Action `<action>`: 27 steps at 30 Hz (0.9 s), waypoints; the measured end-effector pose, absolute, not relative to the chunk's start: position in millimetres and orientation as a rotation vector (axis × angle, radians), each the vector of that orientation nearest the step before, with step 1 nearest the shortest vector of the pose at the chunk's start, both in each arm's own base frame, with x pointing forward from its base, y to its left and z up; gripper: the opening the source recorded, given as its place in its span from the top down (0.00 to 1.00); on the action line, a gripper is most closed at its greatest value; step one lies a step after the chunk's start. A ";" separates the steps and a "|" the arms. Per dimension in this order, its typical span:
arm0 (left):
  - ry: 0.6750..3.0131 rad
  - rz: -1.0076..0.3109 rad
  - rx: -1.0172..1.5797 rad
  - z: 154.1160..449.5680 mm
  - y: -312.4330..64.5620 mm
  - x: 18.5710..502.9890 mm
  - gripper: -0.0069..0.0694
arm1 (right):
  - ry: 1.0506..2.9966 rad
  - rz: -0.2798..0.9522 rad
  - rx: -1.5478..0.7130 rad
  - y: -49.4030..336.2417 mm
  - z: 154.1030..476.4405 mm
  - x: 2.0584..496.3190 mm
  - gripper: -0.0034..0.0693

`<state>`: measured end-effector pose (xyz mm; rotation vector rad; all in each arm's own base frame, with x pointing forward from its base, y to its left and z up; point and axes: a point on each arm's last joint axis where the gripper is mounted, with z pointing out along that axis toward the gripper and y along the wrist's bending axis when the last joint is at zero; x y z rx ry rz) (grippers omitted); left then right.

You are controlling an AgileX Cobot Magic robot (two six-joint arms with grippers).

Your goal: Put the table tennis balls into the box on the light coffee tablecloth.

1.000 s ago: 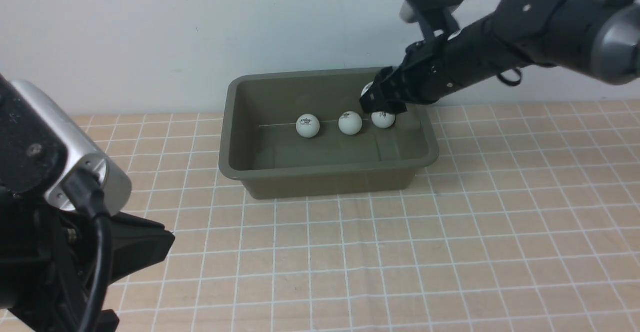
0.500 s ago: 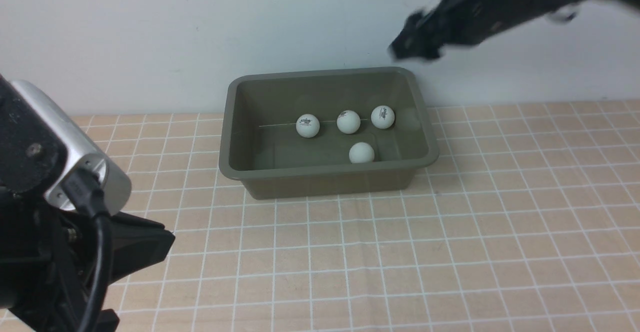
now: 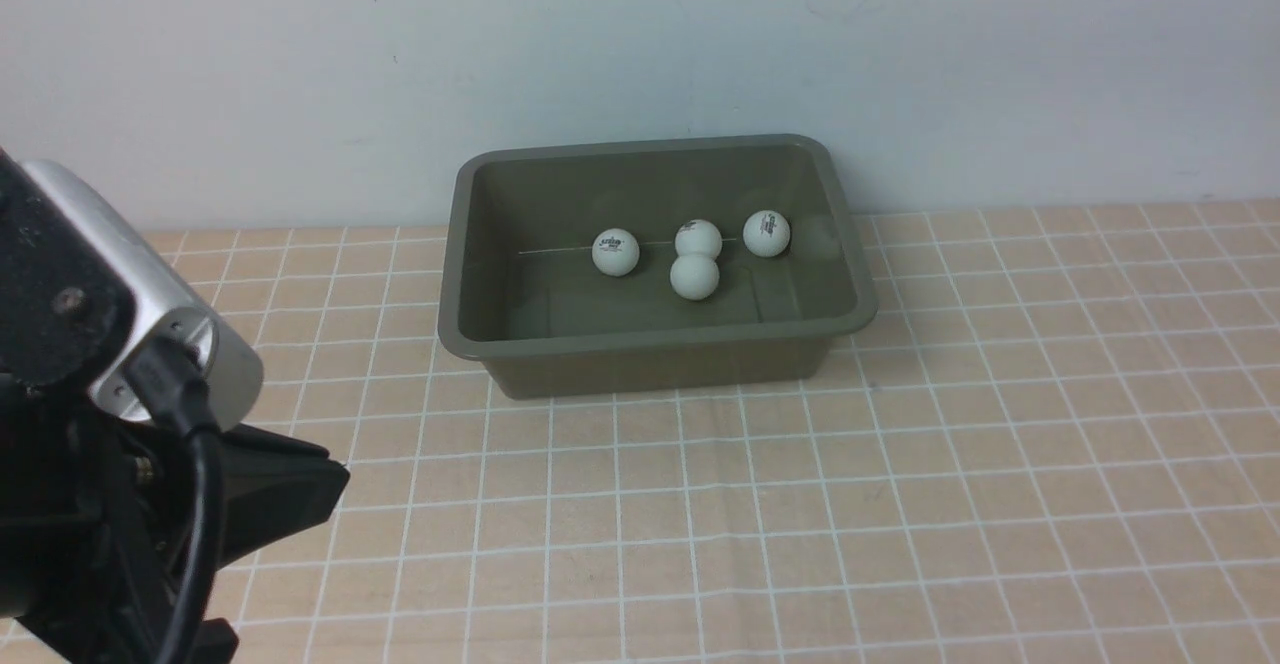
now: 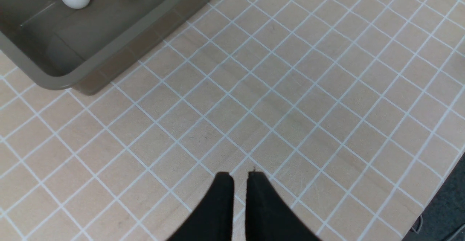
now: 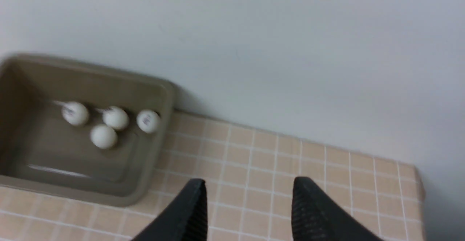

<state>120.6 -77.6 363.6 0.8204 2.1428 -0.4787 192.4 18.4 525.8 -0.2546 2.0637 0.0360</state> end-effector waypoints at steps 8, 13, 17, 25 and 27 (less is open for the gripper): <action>2.143 -0.479 0.820 363.6 -77.6 120.6 0.91 | 1.936 0.175 -0.425 28.0 485.0 66.1 0.56; 2.143 -0.481 0.820 363.6 -77.7 120.5 0.91 | 1.937 0.164 -0.385 24.5 428.6 42.6 0.58; 2.143 -0.481 0.820 363.6 -77.7 120.5 0.91 | 2.048 0.201 -0.435 26.5 384.9 51.8 0.62; 2.159 -0.501 0.831 362.6 -78.5 118.5 0.91 | 2.004 0.181 -0.535 28.5 371.3 59.5 0.66; 2.159 -0.502 0.831 362.6 -78.5 118.5 0.91 | 2.001 0.188 -0.549 29.4 367.0 59.9 0.66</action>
